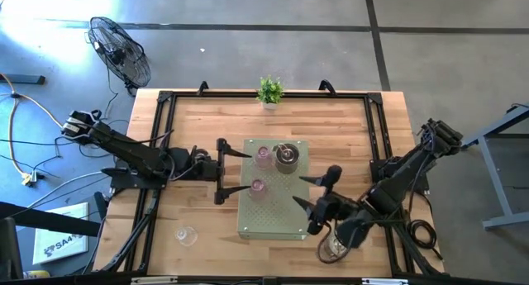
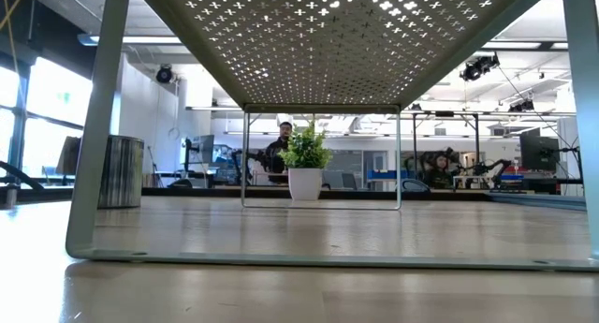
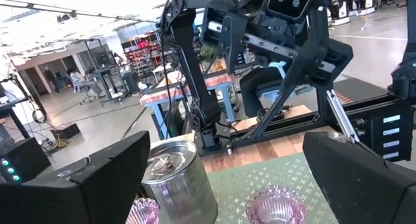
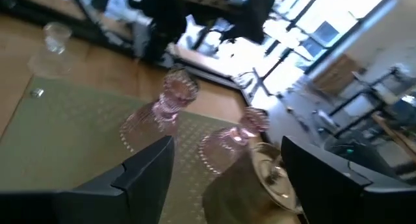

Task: Pick & Place candle stick holders
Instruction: Put the top silver scented candle on the shelf

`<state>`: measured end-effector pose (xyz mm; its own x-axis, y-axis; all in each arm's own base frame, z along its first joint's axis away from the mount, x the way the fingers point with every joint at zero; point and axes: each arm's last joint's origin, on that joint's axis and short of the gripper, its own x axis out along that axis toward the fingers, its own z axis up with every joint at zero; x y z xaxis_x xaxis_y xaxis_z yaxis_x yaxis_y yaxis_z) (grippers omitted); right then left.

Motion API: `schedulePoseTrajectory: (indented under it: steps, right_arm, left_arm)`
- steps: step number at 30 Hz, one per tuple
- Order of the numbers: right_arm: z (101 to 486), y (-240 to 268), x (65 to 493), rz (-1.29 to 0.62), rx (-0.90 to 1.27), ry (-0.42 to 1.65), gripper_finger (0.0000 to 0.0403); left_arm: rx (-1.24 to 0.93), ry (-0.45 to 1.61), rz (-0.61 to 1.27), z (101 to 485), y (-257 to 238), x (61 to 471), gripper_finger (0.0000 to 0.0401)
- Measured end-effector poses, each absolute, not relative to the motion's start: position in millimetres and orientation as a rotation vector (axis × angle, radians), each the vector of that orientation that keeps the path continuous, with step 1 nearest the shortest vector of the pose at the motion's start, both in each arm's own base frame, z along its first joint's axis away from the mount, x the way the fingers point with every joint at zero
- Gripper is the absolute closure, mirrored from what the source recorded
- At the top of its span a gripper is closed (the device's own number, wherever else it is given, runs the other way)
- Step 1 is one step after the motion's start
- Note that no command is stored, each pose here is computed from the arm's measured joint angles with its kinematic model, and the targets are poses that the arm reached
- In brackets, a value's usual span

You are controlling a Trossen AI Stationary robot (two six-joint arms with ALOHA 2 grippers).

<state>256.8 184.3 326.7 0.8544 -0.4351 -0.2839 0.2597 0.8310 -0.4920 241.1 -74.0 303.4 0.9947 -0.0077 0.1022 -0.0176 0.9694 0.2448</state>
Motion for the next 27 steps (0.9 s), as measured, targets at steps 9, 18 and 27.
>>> schedulePoseTrajectory:
  steps: [9, 18, 27]
  right_arm:
    - [329, 161, 273, -0.409, -0.419, 0.424, 0.0126]
    - [332, 167, 265, -0.525, -0.463, 0.377, 0.0126]
    - [333, 168, 263, -0.531, -0.459, 0.365, 0.0126]
  left_arm:
    - [0.432, -0.169, -0.002, 322, -78, 218, 0.0002]
    - [0.393, 0.016, 0.417, 377, -75, 137, 0.0002]
    - [0.151, 0.291, 0.174, 424, -55, 87, 0.0002]
